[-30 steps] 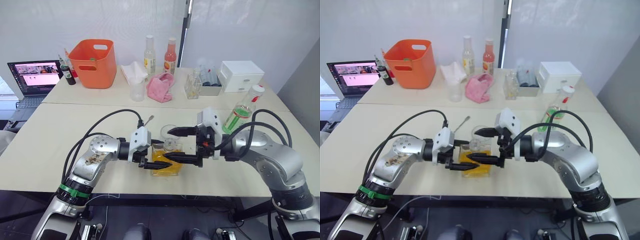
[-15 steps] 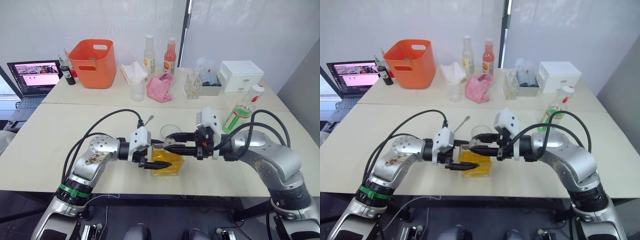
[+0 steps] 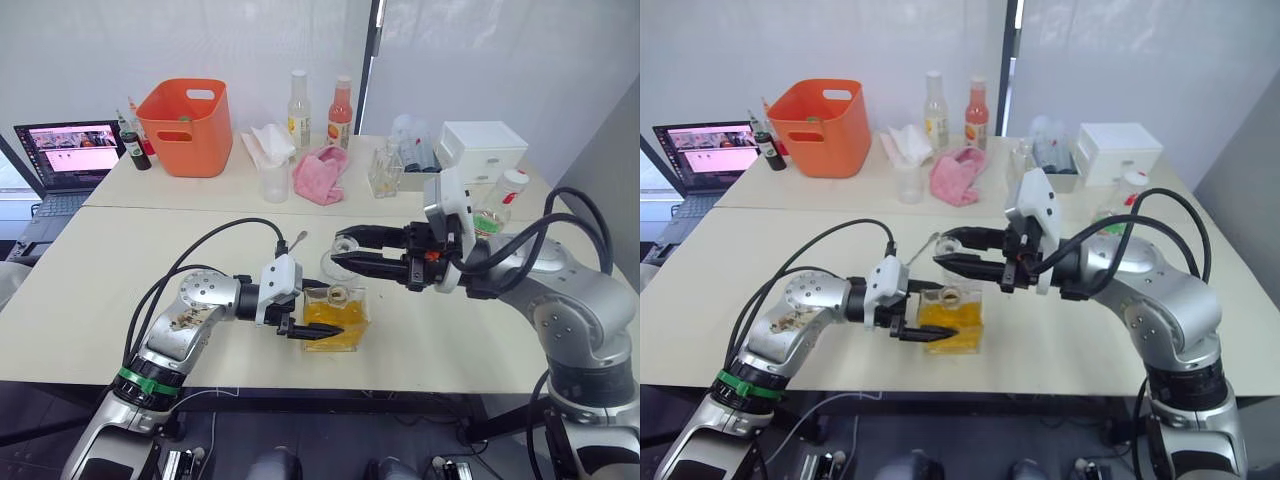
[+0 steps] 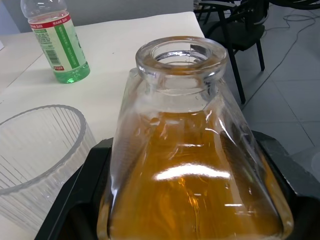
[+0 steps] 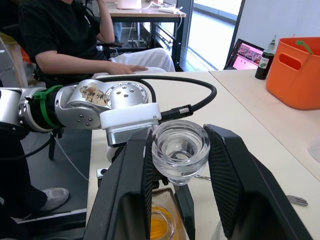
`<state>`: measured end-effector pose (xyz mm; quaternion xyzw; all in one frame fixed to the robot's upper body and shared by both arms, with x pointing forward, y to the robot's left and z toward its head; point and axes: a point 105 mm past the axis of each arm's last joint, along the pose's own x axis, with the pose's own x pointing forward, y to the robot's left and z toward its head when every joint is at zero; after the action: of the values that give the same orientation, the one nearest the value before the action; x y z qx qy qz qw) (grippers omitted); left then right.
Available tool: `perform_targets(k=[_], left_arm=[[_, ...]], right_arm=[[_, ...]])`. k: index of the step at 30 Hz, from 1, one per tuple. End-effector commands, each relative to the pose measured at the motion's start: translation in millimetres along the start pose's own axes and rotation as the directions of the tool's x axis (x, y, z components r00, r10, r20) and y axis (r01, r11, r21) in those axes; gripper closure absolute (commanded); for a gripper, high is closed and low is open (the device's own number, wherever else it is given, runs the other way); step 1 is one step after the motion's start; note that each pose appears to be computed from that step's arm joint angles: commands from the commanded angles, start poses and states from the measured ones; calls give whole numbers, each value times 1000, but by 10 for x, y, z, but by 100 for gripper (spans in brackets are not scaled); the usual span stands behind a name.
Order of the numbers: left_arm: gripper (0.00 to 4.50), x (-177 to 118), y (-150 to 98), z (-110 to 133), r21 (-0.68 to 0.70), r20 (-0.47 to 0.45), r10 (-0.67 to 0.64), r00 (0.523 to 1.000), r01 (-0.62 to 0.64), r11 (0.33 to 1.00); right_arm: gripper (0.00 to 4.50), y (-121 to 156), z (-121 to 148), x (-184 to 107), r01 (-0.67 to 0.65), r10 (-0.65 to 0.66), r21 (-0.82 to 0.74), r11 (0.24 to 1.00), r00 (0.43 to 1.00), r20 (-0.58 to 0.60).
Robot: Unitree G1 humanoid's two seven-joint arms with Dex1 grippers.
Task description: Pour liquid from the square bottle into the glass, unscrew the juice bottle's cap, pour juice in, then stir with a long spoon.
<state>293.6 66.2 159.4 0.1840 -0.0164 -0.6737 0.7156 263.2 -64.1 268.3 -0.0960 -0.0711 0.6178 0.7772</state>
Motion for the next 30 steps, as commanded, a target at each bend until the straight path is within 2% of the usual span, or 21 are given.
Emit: perform_targets(k=[1, 4, 7, 11, 12, 14, 16, 21, 30], left_arm=[[170, 55, -24, -106, -3, -51, -11, 999, 11, 1000], [170, 63, -25, -97, -3, -43, -11, 999, 10, 1000], [170, 75, -19, -104, -5, -38, -10, 999, 10, 1000], [170, 82, -8, -100, 6, -34, -10, 999, 10, 1000], [170, 83, -6, -99, 8, -33, -10, 999, 10, 1000], [170, 92, 10, -93, 11, -32, -9, 999, 10, 1000], [170, 100, 20, -88, 12, -31, -9, 999, 9, 1000], [170, 117, 24, -82, 16, -25, -10, 1000, 10, 1000], [170, 128, 27, -84, 17, -26, -17, 1000, 18, 1000]], right_arm=[[344, -87, 48, -211, 93, -93, -21, 995, 996, -2], [344, -273, -121, -500, 244, -243, 36, 969, 970, -26], [344, -410, -409, -788, 387, -383, 36, 921, 919, -92], [344, -577, -839, -1365, 635, -629, 1, 773, 766, -133], [344, -580, -891, -1427, 654, -649, -13, 757, 748, -139], [344, -545, -1149, -1696, 729, -722, -54, 683, 662, -203], [344, -481, -1321, -1857, 765, -756, -83, 639, 605, -248], [344, -376, -1558, -1961, 816, -798, -80, 572, 531, -286], [344, -313, -1784, -1996, 857, -812, -21, 515, 480, -333]])
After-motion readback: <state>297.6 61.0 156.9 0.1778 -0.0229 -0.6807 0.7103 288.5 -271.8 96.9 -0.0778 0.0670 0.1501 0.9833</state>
